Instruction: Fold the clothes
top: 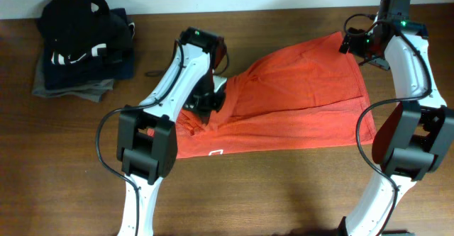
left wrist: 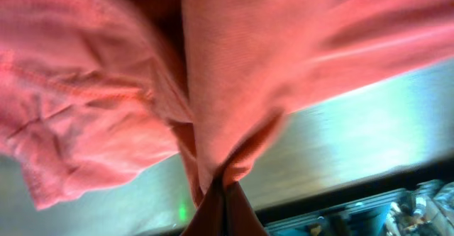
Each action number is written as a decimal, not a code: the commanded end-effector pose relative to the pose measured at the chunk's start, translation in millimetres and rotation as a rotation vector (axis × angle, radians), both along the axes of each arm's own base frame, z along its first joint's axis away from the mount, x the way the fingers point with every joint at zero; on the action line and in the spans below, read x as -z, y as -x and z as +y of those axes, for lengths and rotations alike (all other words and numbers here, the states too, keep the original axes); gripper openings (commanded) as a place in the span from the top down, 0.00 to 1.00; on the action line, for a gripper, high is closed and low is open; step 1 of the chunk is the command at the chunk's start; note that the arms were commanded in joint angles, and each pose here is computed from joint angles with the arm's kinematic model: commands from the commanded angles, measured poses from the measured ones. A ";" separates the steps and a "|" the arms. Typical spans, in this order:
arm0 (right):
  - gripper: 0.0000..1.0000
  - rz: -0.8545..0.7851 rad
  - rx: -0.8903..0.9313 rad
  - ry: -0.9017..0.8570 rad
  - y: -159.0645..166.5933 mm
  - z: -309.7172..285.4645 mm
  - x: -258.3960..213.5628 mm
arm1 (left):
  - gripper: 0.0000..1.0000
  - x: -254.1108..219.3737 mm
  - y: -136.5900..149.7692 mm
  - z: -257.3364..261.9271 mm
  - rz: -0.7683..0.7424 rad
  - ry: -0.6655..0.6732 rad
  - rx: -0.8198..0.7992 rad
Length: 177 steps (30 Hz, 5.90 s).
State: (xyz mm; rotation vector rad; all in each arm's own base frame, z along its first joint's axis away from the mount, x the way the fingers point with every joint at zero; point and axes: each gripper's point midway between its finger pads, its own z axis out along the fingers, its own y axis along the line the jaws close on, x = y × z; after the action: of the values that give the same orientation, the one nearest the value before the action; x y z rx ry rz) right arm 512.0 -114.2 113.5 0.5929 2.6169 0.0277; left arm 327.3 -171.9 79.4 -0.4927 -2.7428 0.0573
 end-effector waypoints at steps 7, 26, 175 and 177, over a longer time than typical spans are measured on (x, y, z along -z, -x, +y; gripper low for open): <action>0.01 -0.116 -0.003 -0.035 -24.5 2.4 -15.7 | 0.68 -13.4 -51.1 47.5 -0.273 -0.260 -0.171; 0.01 -0.433 0.047 -0.061 -93.8 -5.6 -44.0 | 0.01 -33.5 -109.2 10.1 -0.480 -0.039 -0.271; 0.31 0.229 -0.325 -0.350 28.8 -6.3 95.0 | 0.01 -33.6 -110.3 9.6 -0.484 -0.036 -0.271; 0.45 0.224 -0.334 -0.345 26.1 -2.9 95.0 | 0.01 -33.6 -110.2 9.6 -0.484 -0.036 -0.271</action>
State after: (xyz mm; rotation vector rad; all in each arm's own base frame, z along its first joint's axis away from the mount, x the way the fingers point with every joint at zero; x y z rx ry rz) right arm 482.9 -130.1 20.4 0.3299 2.9259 0.5276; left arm 434.4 -160.6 98.6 -0.1485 -3.2245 -0.0848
